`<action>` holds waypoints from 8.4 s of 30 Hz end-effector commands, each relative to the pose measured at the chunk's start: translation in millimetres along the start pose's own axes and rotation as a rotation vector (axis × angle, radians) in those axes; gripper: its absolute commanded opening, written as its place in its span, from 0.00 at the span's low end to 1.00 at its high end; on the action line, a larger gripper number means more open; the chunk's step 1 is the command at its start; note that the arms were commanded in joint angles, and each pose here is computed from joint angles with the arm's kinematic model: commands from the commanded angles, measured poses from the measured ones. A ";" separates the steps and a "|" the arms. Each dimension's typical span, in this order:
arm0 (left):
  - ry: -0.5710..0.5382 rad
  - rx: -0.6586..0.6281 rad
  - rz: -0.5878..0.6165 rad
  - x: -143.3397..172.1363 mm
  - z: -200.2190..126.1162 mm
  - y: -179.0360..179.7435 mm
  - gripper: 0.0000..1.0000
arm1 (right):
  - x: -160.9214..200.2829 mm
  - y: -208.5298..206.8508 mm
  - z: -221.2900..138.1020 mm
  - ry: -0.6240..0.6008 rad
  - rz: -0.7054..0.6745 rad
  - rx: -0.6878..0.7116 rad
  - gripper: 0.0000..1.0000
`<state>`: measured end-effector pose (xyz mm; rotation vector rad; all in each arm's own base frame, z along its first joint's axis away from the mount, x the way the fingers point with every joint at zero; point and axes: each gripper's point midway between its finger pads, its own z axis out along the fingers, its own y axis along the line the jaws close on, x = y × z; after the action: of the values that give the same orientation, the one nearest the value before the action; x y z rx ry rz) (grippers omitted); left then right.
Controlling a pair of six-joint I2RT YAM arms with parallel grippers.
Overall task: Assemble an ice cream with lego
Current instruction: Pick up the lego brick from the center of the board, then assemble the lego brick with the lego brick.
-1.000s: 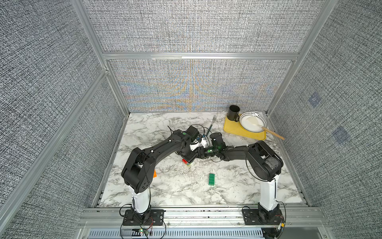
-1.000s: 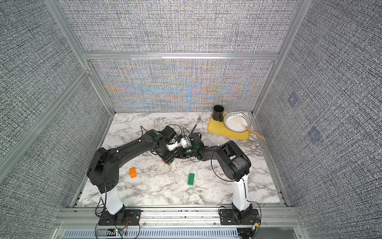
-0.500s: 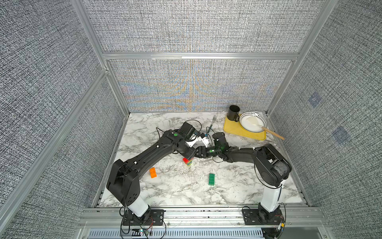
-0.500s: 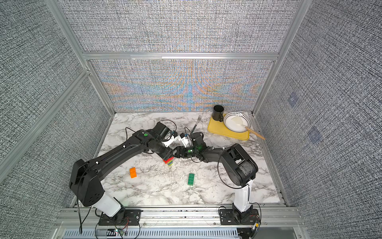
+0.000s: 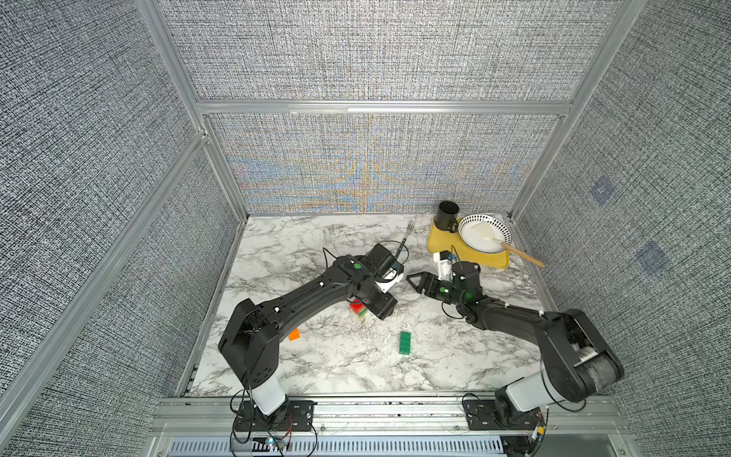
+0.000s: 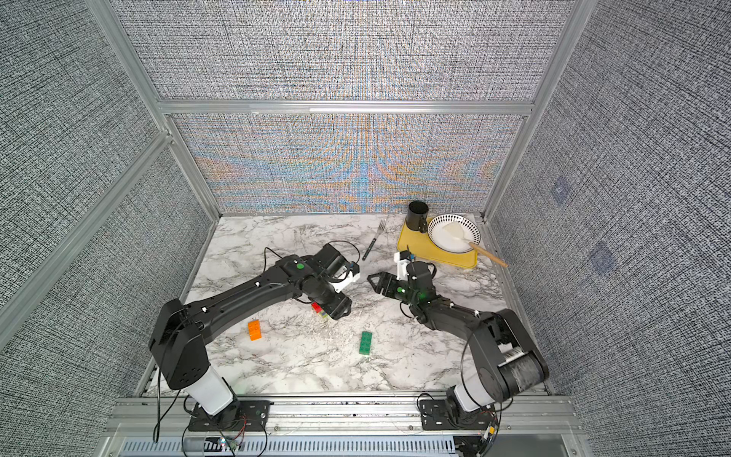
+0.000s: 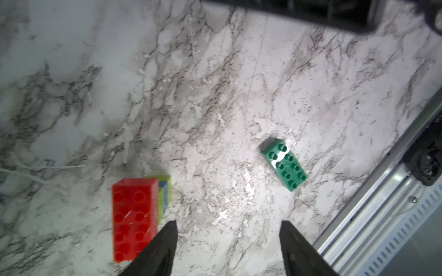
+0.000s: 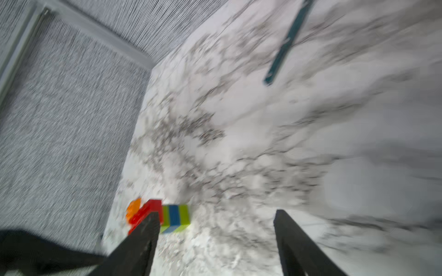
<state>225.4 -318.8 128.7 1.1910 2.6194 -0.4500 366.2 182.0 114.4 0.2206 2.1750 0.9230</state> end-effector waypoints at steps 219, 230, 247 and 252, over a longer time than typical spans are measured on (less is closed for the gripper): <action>0.079 -0.201 -0.319 31.8 4.9 109.2 0.04 | 141.3 100.4 88.5 0.699 0.011 -0.547 0.64; 0.054 -0.181 -0.310 25.9 0.8 105.5 0.04 | 113.8 121.0 65.4 0.579 -0.054 -0.599 0.84; 0.012 -0.234 -0.310 35.0 -18.7 108.5 0.07 | 113.8 125.6 63.1 0.551 -0.103 -0.586 0.84; -0.007 -0.227 -0.309 27.5 -21.5 107.7 0.13 | 112.9 124.3 63.3 0.540 -0.117 -0.574 0.85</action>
<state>286.0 -224.7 115.8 0.7287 2.7716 -0.2035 314.5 354.3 104.0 -0.4667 2.2444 1.6532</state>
